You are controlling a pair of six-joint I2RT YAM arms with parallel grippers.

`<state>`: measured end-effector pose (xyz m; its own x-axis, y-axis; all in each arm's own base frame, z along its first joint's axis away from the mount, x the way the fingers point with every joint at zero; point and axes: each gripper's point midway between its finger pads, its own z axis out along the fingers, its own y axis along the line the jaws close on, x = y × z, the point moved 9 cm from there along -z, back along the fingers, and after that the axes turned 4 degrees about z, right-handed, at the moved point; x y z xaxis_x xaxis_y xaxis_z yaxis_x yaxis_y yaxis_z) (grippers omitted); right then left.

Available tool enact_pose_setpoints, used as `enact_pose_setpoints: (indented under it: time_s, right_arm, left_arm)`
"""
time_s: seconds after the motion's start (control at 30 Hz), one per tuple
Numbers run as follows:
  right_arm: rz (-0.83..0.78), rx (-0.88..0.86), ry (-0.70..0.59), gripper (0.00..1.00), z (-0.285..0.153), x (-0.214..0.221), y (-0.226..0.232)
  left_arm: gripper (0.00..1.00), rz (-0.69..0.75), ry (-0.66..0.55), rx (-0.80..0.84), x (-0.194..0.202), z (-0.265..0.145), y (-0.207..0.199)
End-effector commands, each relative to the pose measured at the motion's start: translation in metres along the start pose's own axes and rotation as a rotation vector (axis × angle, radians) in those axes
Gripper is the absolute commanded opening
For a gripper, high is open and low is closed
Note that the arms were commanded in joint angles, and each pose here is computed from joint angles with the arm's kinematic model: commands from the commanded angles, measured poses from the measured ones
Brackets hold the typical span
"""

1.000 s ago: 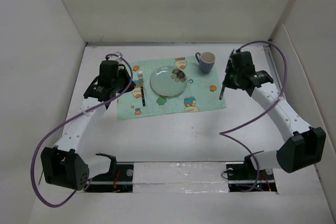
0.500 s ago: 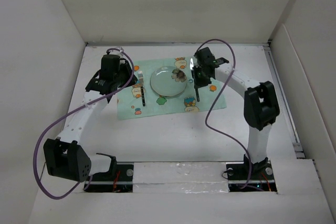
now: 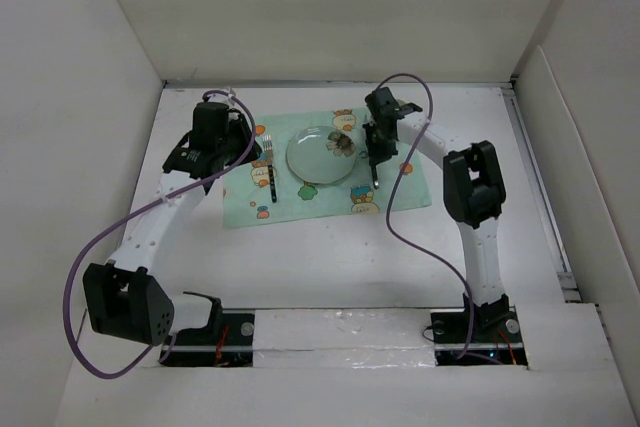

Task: Set the dinner table for one person

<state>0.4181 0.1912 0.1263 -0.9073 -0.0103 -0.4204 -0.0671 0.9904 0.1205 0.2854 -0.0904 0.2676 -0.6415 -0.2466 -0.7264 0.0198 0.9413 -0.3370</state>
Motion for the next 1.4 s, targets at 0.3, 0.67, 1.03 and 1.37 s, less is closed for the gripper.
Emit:
enact_pose_setpoints:
  time_s: [0.3,0.67,1.03,1.37]
  right_arm:
    - [0.041,0.063,0.019,0.1,0.005,-0.004,-0.007]
    - [0.041,-0.06,-0.146,0.69,-0.083,-0.02,0.02]
    - [0.158,-0.353,-1.075,0.71,-0.356,0.003,-0.014]
    - [0.447,-0.191,-1.301,1.0,-0.411,0.036,-0.087]
  left_arm:
    - [0.25,0.003,-0.043,-0.011,-0.011,-0.005,-0.004]
    - [0.37,0.038,-0.106,0.037,-0.036,-0.013,-0.016]
    - [0.54,0.029,-0.492,0.2,-0.118,-0.105,-0.056]
    - [0.62,-0.037,-0.745,-0.006,-0.142,-0.179,-0.04]
